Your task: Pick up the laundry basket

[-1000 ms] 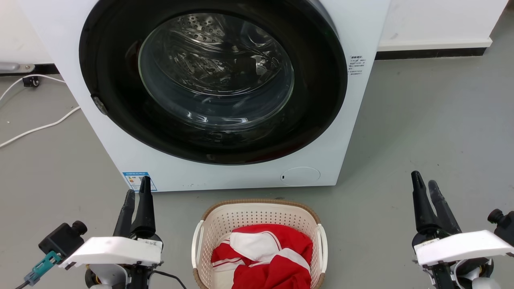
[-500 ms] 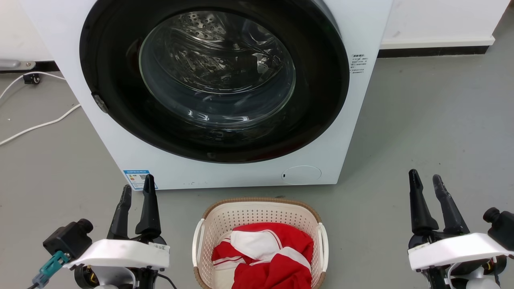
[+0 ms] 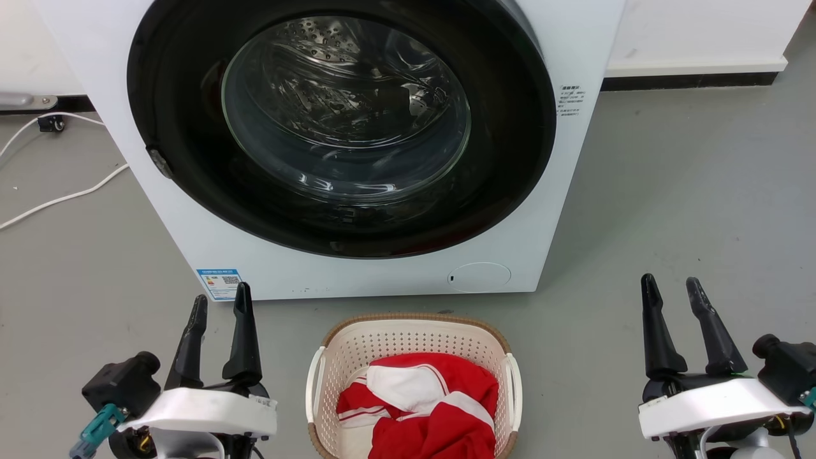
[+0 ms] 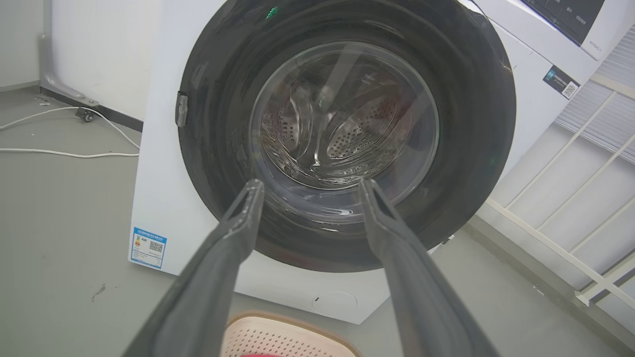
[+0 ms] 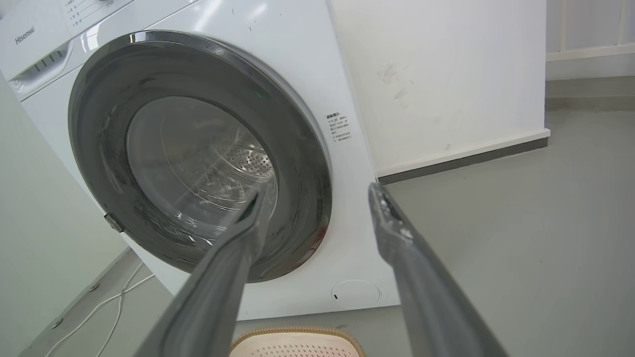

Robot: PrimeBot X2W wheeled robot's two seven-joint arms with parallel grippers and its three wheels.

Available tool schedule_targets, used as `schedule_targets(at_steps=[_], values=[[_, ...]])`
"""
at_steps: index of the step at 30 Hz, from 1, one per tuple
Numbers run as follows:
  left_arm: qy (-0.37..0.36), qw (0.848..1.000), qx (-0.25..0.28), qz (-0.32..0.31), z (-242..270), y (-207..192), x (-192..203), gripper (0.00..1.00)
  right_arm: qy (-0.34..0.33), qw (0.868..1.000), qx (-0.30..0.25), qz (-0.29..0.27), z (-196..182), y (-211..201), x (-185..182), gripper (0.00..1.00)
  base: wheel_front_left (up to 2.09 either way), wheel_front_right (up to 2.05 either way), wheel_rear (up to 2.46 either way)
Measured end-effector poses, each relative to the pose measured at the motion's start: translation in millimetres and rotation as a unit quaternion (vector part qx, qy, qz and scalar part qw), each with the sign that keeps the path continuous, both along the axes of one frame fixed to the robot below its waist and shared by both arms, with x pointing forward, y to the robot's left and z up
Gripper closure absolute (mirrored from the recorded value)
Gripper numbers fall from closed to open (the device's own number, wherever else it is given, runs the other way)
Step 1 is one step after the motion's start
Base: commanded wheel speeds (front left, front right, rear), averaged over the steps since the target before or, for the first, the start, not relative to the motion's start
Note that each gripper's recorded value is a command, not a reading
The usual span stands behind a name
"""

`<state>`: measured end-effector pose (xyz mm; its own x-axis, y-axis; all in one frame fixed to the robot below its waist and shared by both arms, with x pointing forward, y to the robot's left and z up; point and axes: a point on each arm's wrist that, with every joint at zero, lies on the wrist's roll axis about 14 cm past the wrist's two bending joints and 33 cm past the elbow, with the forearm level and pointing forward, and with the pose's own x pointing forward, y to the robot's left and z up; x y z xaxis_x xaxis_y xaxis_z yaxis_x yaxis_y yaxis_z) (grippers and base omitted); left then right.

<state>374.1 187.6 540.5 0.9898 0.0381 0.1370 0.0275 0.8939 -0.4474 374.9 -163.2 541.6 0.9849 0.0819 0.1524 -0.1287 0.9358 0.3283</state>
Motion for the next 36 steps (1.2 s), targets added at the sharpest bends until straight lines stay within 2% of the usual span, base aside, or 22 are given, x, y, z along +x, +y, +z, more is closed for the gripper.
schedule_targets(at_steps=[36], values=[[-0.021, 0.988, 0.152, 0.012, 3.4, -4.8, -7.9, 0.0, -0.039, 0.988, -0.149, 0.004, 5.3, 9.9, -5.6, 0.0, 0.0, 0.0, 0.0]])
